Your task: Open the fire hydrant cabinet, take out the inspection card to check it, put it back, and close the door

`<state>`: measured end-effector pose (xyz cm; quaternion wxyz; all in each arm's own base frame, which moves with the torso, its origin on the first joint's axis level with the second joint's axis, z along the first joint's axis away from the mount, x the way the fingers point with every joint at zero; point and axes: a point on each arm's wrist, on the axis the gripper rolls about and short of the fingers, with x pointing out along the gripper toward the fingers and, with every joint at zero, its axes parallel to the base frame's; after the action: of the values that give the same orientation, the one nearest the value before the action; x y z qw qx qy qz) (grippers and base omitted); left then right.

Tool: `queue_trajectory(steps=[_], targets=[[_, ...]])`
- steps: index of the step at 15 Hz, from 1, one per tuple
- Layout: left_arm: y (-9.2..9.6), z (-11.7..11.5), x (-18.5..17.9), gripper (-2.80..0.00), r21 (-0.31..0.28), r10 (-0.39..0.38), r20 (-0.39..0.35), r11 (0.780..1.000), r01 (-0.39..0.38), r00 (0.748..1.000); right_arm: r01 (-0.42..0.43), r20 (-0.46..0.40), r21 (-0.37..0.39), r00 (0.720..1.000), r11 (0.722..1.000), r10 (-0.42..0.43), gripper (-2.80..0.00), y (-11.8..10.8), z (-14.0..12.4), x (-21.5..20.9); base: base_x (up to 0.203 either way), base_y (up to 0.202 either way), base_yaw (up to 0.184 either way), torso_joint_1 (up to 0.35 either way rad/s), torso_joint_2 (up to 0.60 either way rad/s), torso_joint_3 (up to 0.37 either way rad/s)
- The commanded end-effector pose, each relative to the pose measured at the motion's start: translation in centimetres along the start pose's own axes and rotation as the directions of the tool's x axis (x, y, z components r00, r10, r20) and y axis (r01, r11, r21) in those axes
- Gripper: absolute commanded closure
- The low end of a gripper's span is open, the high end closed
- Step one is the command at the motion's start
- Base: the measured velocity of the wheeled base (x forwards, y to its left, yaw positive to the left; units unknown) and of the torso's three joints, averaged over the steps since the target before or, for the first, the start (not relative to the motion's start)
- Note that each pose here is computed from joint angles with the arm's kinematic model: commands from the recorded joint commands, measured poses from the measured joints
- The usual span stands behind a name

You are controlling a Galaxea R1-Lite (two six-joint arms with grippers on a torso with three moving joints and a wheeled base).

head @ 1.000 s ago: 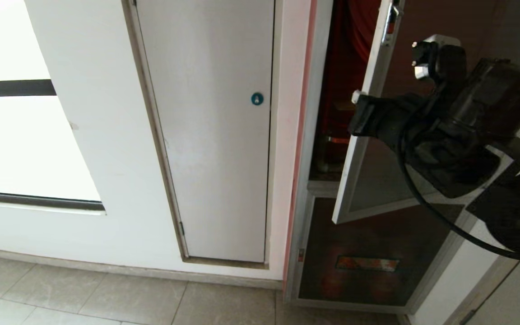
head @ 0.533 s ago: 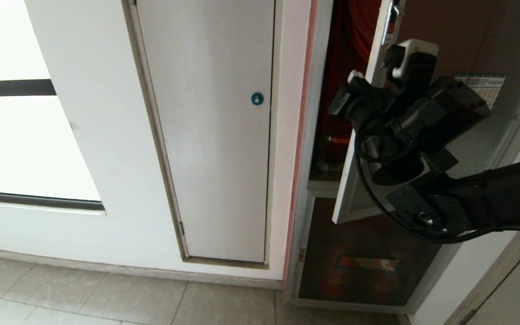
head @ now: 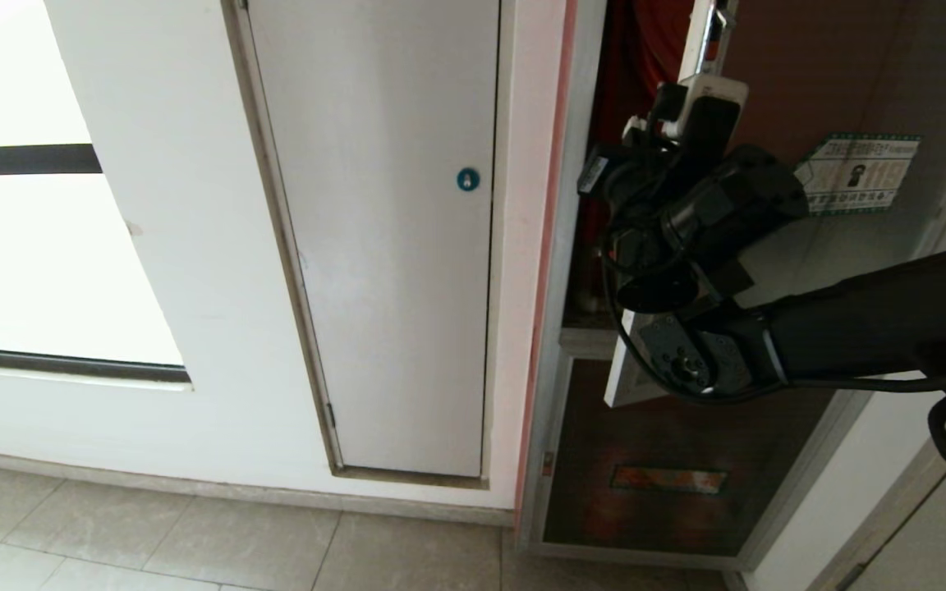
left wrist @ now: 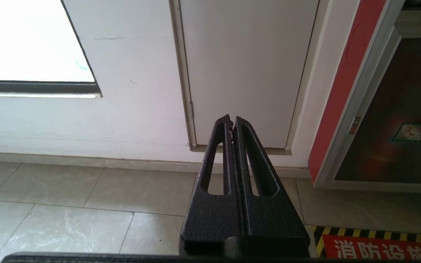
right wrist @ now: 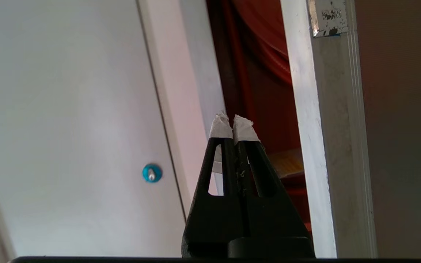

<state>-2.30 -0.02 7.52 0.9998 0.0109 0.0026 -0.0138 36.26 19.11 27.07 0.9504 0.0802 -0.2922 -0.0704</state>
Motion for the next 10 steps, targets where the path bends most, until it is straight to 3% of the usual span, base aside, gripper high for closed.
queue_trajectory(steps=[1,6,10], targets=[[0.0,0.0,0.0,0.0,0.001,0.0,0.001,1.0,0.0,1.0,0.021,0.014,0.009,1.0,1.0,-0.021,0.0,0.3,-0.5,0.5,0.0,0.0,0.0,0.0,0.0,0.0],[0.0,0.0,0.0,0.0,0.001,0.0,0.001,1.0,0.0,1.0,0.109,0.013,0.012,0.994,0.994,-0.109,0.0,1.1,-0.6,1.9,0.0,0.0,0.0,0.0,0.0,0.0],[0.0,0.0,0.0,0.0,0.001,0.0,0.001,1.0,0.0,1.0,0.11,0.019,-0.027,0.994,0.994,-0.109,0.0,1.6,-1.5,2.3,0.0,0.0,0.0,0.0,0.0,0.0]])
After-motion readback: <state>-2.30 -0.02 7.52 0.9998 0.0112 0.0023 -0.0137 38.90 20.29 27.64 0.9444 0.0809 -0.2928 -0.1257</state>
